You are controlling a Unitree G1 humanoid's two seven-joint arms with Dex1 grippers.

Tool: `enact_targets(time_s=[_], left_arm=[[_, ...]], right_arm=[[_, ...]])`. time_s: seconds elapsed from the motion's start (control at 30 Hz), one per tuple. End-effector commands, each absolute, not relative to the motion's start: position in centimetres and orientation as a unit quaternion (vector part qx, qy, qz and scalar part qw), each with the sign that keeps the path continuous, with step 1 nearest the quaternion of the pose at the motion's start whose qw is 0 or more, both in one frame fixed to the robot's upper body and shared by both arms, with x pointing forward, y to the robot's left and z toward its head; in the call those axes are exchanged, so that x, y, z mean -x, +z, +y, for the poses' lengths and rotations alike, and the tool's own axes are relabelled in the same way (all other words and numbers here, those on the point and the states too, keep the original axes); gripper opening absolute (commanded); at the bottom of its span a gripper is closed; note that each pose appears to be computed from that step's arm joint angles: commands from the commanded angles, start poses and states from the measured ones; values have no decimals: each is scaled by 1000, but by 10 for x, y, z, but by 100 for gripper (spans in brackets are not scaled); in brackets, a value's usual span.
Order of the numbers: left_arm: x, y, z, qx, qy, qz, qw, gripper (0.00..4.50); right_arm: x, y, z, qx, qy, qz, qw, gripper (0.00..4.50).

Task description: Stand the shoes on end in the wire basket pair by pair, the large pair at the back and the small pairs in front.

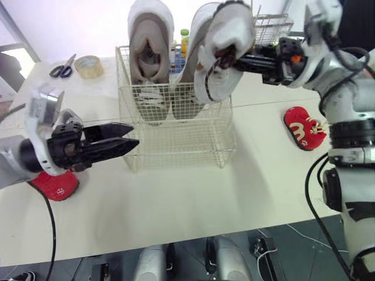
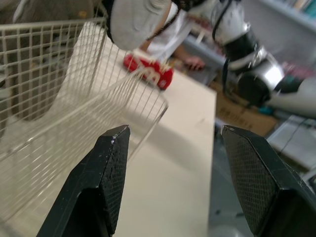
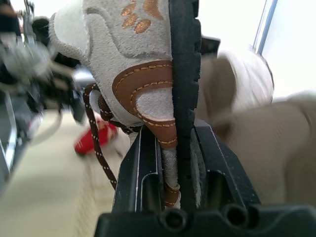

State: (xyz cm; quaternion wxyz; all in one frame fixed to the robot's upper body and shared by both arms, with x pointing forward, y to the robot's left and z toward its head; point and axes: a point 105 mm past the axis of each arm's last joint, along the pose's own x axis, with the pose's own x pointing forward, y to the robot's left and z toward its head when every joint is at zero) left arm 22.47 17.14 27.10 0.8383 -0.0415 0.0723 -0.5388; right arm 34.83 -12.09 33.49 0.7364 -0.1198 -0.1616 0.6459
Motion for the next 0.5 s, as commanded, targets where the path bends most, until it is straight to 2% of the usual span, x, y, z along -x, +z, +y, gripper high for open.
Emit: enact_targets(time_s=[0.03, 0.17, 0.33, 0.5], left_arm=[[-226, 299, 173, -66, -494, 23, 867, 302], [-232, 321, 168, -135, -445, -28, 885, 302], [-221, 319, 151, -115, -466, -29, 877, 302], [-219, 294, 143, -36, -469, -10, 882, 302]], right_arm=[[-355, 333, -119, 153, 654, -168, 722, 21], [-363, 319, -115, 143, 660, -151, 722, 21], [-371, 308, -116, 126, 654, -145, 732, 21], [-377, 297, -118, 100, 639, -140, 749, 21]])
